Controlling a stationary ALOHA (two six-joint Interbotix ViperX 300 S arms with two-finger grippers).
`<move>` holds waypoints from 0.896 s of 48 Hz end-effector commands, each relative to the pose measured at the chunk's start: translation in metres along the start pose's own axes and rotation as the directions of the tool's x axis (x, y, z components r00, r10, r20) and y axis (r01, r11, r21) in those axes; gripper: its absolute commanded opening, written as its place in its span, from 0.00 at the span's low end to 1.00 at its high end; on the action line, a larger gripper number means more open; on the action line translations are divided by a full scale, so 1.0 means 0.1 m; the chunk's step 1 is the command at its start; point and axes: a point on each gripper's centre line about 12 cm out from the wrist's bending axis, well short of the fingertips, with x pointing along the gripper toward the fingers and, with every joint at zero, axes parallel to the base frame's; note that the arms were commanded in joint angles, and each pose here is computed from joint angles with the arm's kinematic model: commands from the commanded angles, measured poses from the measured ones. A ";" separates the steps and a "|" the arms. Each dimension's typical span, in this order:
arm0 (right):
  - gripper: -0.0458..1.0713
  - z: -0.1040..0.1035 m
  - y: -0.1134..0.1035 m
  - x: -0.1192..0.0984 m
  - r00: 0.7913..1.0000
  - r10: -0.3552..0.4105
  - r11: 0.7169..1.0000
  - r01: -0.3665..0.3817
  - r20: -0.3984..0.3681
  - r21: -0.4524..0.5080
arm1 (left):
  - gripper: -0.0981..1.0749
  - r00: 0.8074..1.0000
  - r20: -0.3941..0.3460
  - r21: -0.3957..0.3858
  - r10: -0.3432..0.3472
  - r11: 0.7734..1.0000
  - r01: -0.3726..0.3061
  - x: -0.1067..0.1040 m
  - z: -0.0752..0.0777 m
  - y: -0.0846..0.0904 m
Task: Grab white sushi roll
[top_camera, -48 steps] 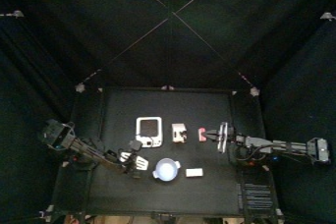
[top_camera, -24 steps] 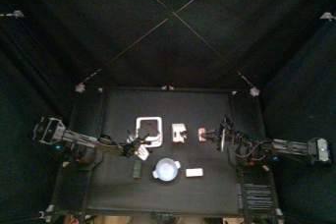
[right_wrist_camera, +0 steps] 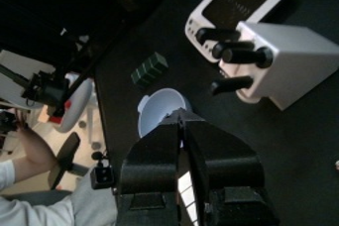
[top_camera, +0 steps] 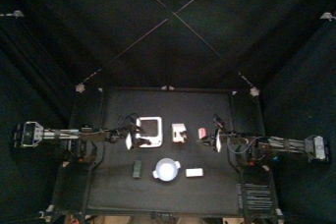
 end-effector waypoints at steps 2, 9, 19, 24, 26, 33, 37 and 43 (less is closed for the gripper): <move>0.06 -0.06 0.06 0.13 0.994 -0.004 1.000 0.005 -0.108 0.012 | 0.88 0.996 0.025 0.054 -0.090 0.995 0.089 0.00 0.00 -0.04; 0.06 -0.15 0.03 0.21 0.980 -0.028 1.000 0.030 -0.198 0.005 | 0.88 0.996 0.019 0.096 -0.088 0.992 0.086 0.03 -0.01 -0.02; 0.06 -0.20 0.13 0.27 0.971 -0.019 0.998 0.004 -0.238 -0.065 | 0.88 0.994 -0.010 0.134 -0.106 0.985 0.107 0.09 -0.10 -0.04; 0.06 -0.26 0.19 0.30 0.964 -0.010 0.996 -0.014 -0.265 -0.090 | 0.88 0.994 -0.007 0.133 -0.108 0.985 0.108 0.09 -0.09 -0.04; 0.06 -0.27 0.21 0.33 0.961 -0.010 0.997 -0.013 -0.275 -0.082 | 0.88 0.994 -0.006 0.130 -0.108 0.986 0.107 0.09 -0.08 -0.04; 0.06 -0.33 0.22 0.41 0.943 -0.029 1.000 0.027 -0.332 -0.009 | 0.88 0.994 -0.004 0.125 -0.107 0.986 0.107 0.08 -0.09 -0.04; 0.06 -0.38 0.23 0.45 0.917 -0.061 0.997 0.074 -0.394 0.017 | 0.88 0.994 -0.004 0.123 -0.107 0.987 0.107 0.08 -0.09 -0.04; 0.06 -0.38 0.23 0.44 0.880 -0.143 0.989 0.140 -0.453 -0.040 | 0.88 0.995 -0.009 0.114 -0.104 0.988 0.104 0.07 -0.12 -0.03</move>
